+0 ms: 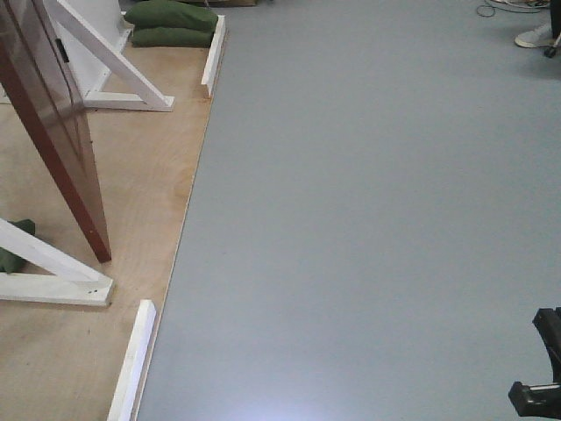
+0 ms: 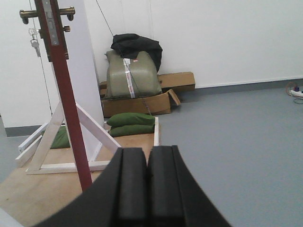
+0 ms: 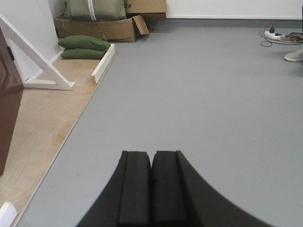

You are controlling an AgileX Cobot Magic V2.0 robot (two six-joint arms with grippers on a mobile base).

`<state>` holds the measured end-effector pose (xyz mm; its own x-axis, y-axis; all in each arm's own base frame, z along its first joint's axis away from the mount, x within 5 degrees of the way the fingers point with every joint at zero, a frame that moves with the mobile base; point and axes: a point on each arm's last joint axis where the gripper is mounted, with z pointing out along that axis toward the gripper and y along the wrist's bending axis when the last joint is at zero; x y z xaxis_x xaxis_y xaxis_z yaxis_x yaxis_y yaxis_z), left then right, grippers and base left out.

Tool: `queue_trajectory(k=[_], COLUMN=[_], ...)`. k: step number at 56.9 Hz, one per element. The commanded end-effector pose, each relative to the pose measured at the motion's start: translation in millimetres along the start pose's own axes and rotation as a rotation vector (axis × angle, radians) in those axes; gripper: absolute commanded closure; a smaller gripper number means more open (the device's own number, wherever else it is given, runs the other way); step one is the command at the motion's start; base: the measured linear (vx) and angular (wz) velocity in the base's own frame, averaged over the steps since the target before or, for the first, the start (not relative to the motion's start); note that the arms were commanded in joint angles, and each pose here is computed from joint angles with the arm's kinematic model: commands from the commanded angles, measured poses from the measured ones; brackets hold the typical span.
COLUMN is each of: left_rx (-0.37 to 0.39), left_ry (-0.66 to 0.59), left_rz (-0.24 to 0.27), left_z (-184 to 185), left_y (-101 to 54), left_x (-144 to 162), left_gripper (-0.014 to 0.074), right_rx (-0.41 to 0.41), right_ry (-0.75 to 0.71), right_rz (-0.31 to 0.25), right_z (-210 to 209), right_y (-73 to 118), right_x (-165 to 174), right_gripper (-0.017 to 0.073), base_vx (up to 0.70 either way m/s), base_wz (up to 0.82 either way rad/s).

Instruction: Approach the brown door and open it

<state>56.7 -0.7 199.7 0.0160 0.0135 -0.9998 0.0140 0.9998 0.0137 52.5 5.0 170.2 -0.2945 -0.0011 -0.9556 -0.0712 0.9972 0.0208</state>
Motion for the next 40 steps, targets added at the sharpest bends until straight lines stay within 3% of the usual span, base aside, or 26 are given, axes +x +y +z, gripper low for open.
queue_trajectory(k=[1,40], left_rx=[0.004,0.004], left_ry=[-0.109,-0.109], left_rz=[-0.013,-0.013], left_z=[-2.3,-2.3], left_y=[-0.2,-0.2], left_x=[-13.9,-13.9], left_gripper=[0.0542,0.0542], right_rx=[0.003,0.003], right_ry=[-0.078,-0.078], right_rz=[-0.010,-0.010], right_z=[-0.1,-0.1], right_y=[-0.3,-0.3], right_x=[-5.8,-5.8], right_gripper=[0.0559,0.0559], base_vx=[0.45,0.44], base_wz=[0.03,0.03])
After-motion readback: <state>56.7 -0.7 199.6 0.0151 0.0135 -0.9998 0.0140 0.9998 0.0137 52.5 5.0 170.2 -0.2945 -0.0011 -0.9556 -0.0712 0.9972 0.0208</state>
